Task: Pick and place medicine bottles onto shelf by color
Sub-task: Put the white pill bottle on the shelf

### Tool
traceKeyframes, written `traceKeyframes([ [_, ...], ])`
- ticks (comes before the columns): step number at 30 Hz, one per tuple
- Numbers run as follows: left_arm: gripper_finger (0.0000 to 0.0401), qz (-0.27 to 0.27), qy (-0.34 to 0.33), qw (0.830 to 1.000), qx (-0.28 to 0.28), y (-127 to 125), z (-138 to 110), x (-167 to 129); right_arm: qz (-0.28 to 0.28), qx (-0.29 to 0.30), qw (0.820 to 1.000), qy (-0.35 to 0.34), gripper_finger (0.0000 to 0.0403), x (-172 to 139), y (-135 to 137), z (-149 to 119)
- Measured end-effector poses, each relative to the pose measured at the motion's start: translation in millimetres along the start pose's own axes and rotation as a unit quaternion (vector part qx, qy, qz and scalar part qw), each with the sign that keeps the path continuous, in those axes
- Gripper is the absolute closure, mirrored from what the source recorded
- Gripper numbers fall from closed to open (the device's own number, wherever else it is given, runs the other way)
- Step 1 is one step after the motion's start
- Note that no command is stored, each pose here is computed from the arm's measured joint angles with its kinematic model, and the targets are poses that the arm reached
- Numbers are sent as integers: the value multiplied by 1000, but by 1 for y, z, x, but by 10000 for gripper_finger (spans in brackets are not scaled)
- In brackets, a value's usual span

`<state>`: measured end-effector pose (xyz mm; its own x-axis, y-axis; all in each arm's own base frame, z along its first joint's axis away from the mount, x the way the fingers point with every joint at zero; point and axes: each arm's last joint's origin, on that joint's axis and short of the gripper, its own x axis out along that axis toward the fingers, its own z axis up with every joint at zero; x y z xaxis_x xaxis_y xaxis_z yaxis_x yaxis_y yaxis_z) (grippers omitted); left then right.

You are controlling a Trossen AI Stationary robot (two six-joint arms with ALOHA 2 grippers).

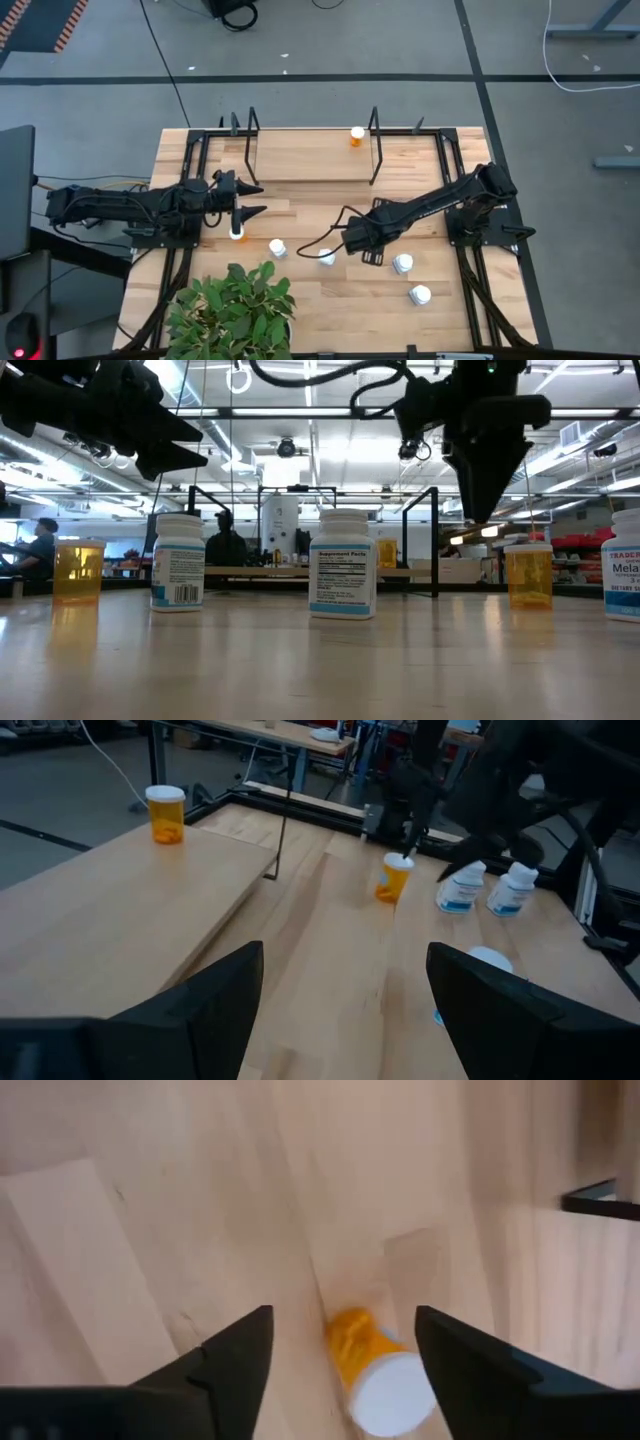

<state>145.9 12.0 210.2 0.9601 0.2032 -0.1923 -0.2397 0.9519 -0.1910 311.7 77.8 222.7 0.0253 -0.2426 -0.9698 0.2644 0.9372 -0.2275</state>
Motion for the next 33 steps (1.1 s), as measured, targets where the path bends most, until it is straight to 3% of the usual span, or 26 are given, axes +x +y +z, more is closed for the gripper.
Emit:
traceKeyframes([
  [6,115,0,0,1000,-13,0,0,0,18,-7,1000,-20,108,3,4,3],
  [11,115,0,1,1000,-13,0,0,0,79,-16,991,-106,98,-9,19,18],
  [17,115,0,1,1000,-13,0,0,0,133,-38,967,-216,97,-21,38,32],
  [22,115,1,2,1000,-17,0,0,0,126,-36,965,-226,97,-21,40,33],
  [28,115,1,4,1000,-25,0,-1,0,144,-40,949,-277,97,-18,49,47],
  [33,115,2,13,1000,-26,0,-3,0,133,-46,955,-263,97,-7,52,48],
])
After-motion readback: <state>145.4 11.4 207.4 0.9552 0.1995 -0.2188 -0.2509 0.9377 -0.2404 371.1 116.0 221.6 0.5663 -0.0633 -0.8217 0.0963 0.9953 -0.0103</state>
